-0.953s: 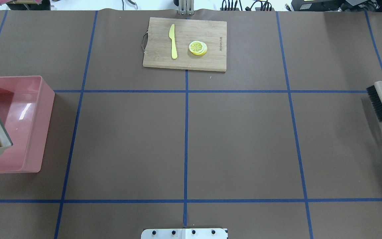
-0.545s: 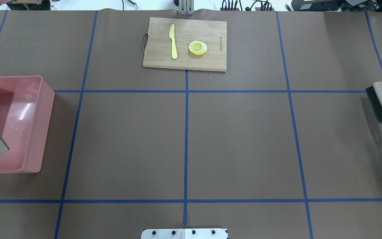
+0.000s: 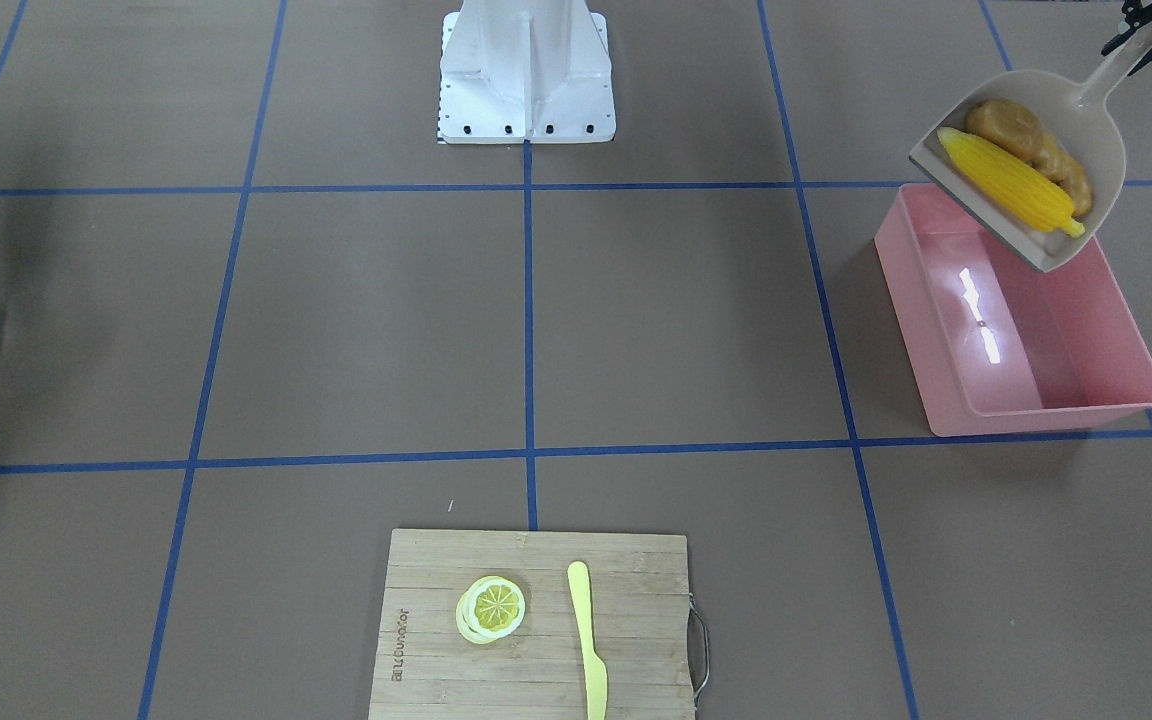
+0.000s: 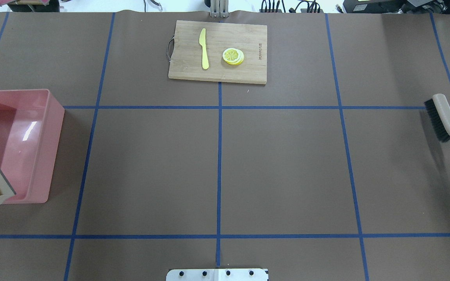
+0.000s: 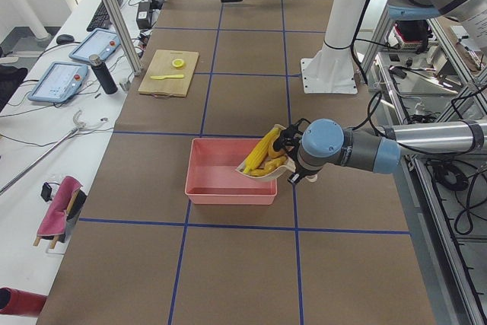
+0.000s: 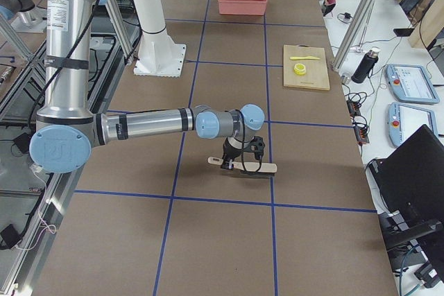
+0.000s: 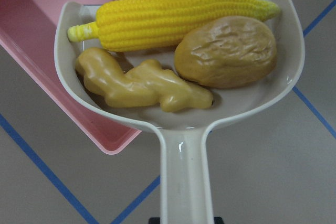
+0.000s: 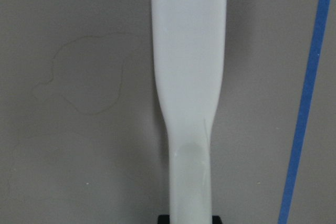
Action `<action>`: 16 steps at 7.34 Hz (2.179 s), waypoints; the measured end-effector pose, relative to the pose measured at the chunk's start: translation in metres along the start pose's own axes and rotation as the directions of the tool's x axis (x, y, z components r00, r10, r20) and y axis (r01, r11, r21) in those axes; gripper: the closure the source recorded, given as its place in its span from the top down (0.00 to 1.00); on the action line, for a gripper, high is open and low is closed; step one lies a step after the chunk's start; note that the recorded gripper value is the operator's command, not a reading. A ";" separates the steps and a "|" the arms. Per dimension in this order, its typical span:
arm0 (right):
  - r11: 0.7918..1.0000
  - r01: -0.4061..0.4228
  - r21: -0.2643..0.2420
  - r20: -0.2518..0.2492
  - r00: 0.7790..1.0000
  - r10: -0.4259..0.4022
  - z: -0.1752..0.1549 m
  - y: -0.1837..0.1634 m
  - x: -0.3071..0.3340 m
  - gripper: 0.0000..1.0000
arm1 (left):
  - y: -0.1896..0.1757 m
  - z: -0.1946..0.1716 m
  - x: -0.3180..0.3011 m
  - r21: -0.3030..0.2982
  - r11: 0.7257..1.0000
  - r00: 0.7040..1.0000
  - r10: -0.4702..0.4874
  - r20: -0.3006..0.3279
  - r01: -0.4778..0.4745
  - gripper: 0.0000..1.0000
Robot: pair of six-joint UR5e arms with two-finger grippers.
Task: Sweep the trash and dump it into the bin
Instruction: 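Tilt the dustpan over the pink bin with the left gripper to dump vegetables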
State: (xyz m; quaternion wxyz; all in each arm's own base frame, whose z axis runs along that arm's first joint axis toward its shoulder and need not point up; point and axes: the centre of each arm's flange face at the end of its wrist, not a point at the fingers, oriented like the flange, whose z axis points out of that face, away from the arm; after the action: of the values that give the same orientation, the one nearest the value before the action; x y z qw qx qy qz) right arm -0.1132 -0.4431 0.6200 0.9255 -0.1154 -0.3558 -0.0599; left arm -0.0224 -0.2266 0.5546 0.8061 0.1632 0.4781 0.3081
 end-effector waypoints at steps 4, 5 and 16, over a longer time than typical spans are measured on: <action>1.000 0.007 0.021 0.003 1.000 -0.007 0.012 -0.006 0.007 0.00 | 0.002 -0.001 0.003 -0.041 0.997 0.998 -0.062 -0.018 0.061 0.00; 1.000 0.004 0.021 0.003 1.000 -0.004 0.015 -0.007 0.009 0.00 | 0.004 0.000 0.002 -0.051 0.995 0.996 -0.090 -0.028 0.089 0.00; 1.000 0.014 0.025 0.007 1.000 -0.014 0.030 -0.010 0.011 1.00 | -0.008 -0.022 0.045 -0.137 0.858 0.841 -0.513 -0.171 0.495 0.00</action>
State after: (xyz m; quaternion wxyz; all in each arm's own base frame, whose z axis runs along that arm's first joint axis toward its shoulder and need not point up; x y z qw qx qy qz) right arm -0.1259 -0.4457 0.6507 0.9251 -0.1016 -0.3606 -0.0616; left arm -0.0225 -0.2040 0.5093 0.8123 -0.0358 0.5694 0.1210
